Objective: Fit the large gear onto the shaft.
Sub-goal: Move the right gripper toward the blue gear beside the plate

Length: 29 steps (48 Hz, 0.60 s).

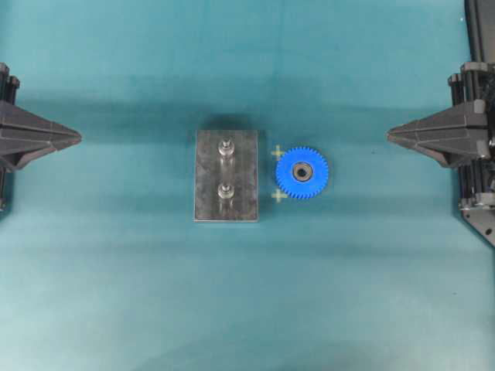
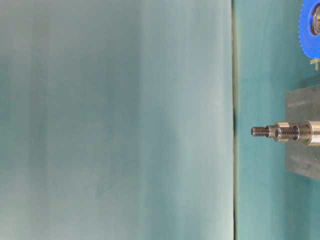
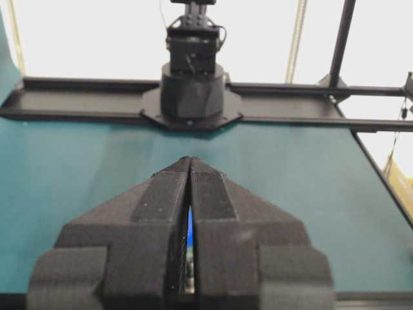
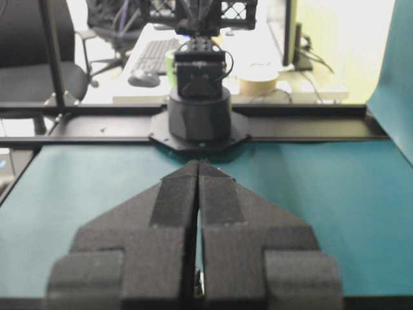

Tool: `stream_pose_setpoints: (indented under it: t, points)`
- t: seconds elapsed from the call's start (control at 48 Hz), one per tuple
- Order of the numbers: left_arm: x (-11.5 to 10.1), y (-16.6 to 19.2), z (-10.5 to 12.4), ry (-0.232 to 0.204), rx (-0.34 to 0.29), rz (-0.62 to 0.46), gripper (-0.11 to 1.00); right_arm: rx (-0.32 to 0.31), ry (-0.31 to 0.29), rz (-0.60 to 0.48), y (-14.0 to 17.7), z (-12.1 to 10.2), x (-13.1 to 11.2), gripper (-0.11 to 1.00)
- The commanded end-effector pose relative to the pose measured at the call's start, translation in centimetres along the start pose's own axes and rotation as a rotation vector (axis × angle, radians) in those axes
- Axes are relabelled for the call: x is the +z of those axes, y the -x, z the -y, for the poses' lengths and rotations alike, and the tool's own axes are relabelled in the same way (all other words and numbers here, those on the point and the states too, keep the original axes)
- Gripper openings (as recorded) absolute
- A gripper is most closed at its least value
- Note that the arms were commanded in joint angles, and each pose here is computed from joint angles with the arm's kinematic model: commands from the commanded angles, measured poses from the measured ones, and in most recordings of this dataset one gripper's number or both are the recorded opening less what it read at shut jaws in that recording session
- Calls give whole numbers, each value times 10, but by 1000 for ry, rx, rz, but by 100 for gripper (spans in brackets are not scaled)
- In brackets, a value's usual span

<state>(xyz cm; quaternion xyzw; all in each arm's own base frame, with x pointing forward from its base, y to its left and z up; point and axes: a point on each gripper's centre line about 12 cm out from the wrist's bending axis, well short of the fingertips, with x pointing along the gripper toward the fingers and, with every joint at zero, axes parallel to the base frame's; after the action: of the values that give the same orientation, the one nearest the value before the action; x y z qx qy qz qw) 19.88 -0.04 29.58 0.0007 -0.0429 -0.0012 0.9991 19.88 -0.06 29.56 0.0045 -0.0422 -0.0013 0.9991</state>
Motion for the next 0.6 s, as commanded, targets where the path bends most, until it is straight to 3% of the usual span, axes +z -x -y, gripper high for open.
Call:
stream_pose_setpoints:
  t: [0.0,0.104,0.167,0.271,0.375,0.583]
  points:
    - [5,-2,2,50,-11,17,0,-7,-13,-8,-1,1,-3,1]
    - [1,-3,2,98,-10,4,0,-38,-149,-40,3,5,-5,0]
    - [-1,-4,2,102,-9,-13,0,-54,-198,-70,6,7,-7,-1]
    - [-5,-9,2,96,-6,-60,0,-63,-217,-156,9,8,-14,-1]
    - [-17,-18,1,92,3,-170,0,-81,-238,-311,8,9,-25,-1]
    - [-37,-36,-6,68,36,-330,0,-171,-296,-576,0,22,-39,-1]
